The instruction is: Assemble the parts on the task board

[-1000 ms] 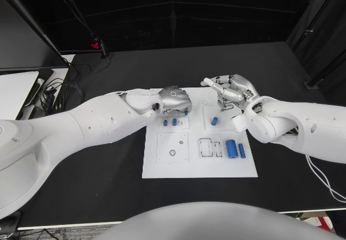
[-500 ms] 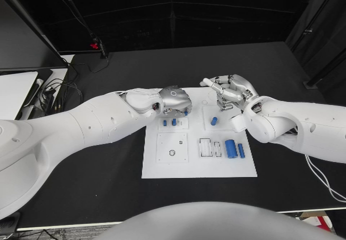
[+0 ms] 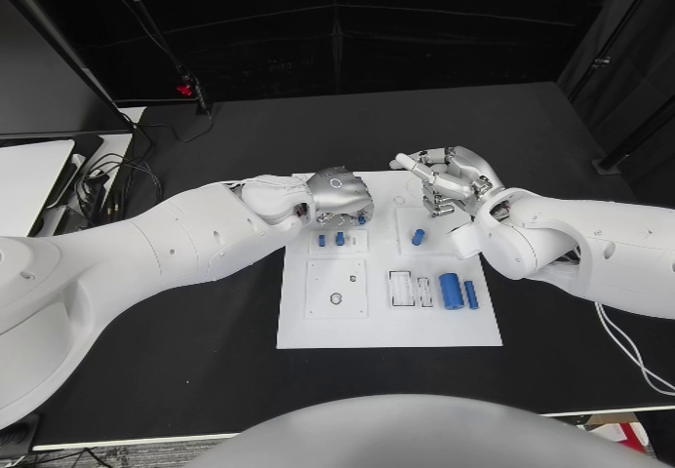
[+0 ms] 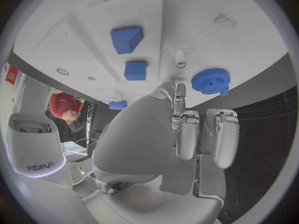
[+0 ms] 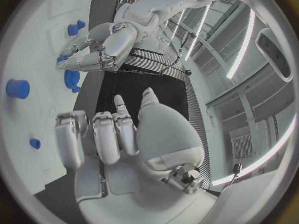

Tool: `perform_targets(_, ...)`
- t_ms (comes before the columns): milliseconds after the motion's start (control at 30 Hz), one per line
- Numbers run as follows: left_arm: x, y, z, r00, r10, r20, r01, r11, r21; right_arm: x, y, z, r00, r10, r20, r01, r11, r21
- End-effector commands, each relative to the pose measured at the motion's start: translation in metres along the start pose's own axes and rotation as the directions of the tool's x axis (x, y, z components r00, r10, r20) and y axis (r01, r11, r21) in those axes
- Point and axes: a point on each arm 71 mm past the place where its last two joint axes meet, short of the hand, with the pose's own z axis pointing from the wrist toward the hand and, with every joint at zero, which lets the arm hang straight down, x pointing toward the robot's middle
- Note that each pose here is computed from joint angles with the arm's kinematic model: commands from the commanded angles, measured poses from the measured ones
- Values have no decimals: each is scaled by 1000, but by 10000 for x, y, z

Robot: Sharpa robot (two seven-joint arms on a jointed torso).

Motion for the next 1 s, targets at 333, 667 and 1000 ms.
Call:
perform_targets(333, -316, 41, -84, 984, 76, 164, -83, 996, 40, -2, -4, 2, 1000, 4, -5, -4, 1000, 12)
perform_targets(667, -327, 140, -288, 993, 57, 103, -60, 998, 26, -14, -12, -2, 1000, 2, -3, -2, 1000, 18)
perform_targets(1000, -256, 203, -497, 999, 22, 31, -22, 1000, -6, -20, -13, -6, 1000, 2, -2, -2, 1000, 19)
